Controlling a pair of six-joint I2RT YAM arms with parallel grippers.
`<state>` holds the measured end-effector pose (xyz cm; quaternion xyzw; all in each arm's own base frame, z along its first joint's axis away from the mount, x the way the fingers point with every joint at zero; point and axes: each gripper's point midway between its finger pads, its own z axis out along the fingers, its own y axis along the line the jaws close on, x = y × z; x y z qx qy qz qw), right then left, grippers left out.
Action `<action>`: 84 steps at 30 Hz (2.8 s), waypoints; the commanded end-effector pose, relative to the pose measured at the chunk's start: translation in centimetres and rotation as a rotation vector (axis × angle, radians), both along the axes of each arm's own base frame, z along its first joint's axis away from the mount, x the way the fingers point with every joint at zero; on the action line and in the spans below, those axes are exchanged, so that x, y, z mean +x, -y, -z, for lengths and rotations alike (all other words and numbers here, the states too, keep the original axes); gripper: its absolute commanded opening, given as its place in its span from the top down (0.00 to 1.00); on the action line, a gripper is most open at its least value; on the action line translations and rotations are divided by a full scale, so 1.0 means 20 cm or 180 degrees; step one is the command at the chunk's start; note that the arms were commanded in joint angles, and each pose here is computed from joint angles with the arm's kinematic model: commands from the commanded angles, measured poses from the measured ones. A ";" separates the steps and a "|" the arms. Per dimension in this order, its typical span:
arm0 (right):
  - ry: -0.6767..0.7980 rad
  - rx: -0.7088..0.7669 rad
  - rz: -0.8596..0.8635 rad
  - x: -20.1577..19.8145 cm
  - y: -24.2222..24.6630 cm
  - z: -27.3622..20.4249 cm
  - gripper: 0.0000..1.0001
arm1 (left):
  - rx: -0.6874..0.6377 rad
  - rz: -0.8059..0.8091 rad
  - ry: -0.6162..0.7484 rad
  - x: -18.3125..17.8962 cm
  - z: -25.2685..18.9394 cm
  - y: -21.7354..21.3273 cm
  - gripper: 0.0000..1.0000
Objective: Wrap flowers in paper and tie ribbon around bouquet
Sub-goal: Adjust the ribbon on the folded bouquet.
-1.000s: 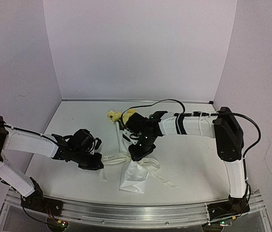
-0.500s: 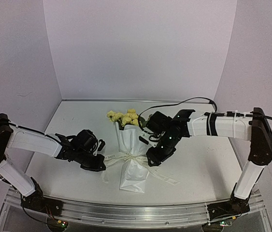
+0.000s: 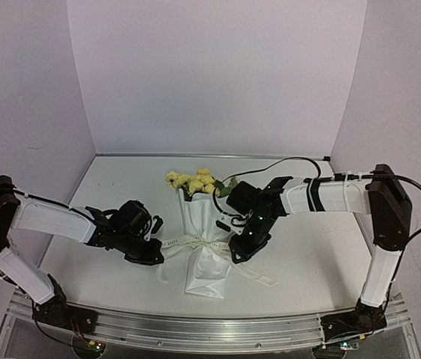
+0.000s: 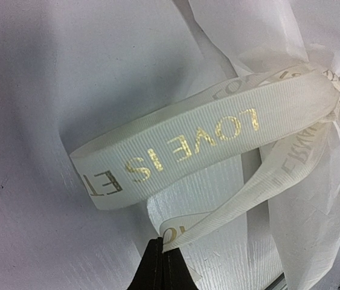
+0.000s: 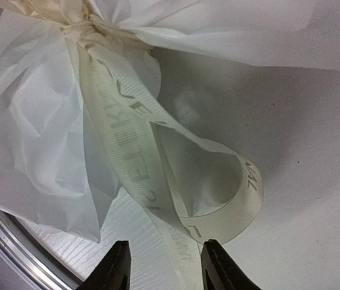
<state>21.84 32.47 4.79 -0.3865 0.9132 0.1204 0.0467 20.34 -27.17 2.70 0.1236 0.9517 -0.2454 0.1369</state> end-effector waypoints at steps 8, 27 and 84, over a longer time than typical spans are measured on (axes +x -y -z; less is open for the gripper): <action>0.0014 0.0090 -0.0134 0.04 -0.08 0.02 0.60 | -0.0060 0.0084 0.0054 0.03 -0.06 0.06 1.00; 0.0143 0.0036 -0.0111 0.08 -0.08 -0.01 1.00 | -0.0120 0.0041 0.0204 0.05 -0.15 0.04 0.87; 0.0366 -0.0362 -0.0018 0.08 0.10 -0.02 1.00 | 0.0728 -0.0974 0.0900 0.33 -0.04 -0.20 1.00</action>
